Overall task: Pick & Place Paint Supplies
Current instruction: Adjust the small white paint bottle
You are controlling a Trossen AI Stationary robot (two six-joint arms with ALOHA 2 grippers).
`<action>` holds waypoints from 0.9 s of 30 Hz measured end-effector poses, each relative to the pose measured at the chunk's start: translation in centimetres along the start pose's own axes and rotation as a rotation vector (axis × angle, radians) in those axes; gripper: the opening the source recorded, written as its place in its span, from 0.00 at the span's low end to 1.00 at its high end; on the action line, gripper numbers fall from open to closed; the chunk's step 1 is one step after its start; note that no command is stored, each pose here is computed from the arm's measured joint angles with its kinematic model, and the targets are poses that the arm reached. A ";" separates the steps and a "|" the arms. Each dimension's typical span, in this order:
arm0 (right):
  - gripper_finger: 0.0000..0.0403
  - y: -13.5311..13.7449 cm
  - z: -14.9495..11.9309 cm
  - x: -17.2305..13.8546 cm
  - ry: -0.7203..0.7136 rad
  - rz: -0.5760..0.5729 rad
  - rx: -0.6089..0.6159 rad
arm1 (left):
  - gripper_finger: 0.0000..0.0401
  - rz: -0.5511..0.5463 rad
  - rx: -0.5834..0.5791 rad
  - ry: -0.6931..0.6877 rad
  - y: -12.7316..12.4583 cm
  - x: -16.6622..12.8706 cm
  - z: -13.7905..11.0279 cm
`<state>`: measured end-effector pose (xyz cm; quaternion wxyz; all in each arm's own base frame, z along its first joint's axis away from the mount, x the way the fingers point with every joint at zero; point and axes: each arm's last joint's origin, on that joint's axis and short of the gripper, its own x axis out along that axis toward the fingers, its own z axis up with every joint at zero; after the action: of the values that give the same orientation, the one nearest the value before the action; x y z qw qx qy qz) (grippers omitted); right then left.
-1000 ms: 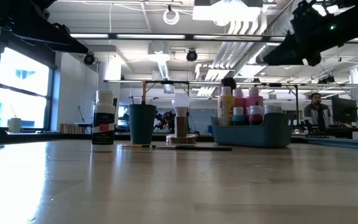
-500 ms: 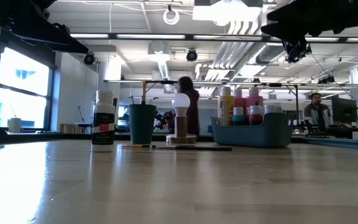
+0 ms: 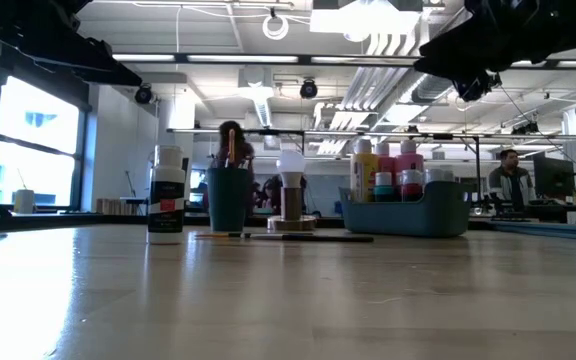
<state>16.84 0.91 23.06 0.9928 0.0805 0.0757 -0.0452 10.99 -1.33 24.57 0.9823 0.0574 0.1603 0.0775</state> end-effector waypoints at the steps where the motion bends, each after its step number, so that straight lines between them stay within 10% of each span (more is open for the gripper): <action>1: 0.34 0.0 0.0 0.0 0.002 0.000 0.000 | 0.90 0.000 0.000 0.000 0.0 0.0 0.0; 27: 0.34 0.5 -0.2 3.0 -0.084 0.015 -0.074 | 0.90 -0.005 -0.013 -0.014 0.0 0.0 0.1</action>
<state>19.79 1.22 22.43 0.9978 0.0422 0.0351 -0.0382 11.03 -1.35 24.70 0.9840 0.0511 0.1532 0.0759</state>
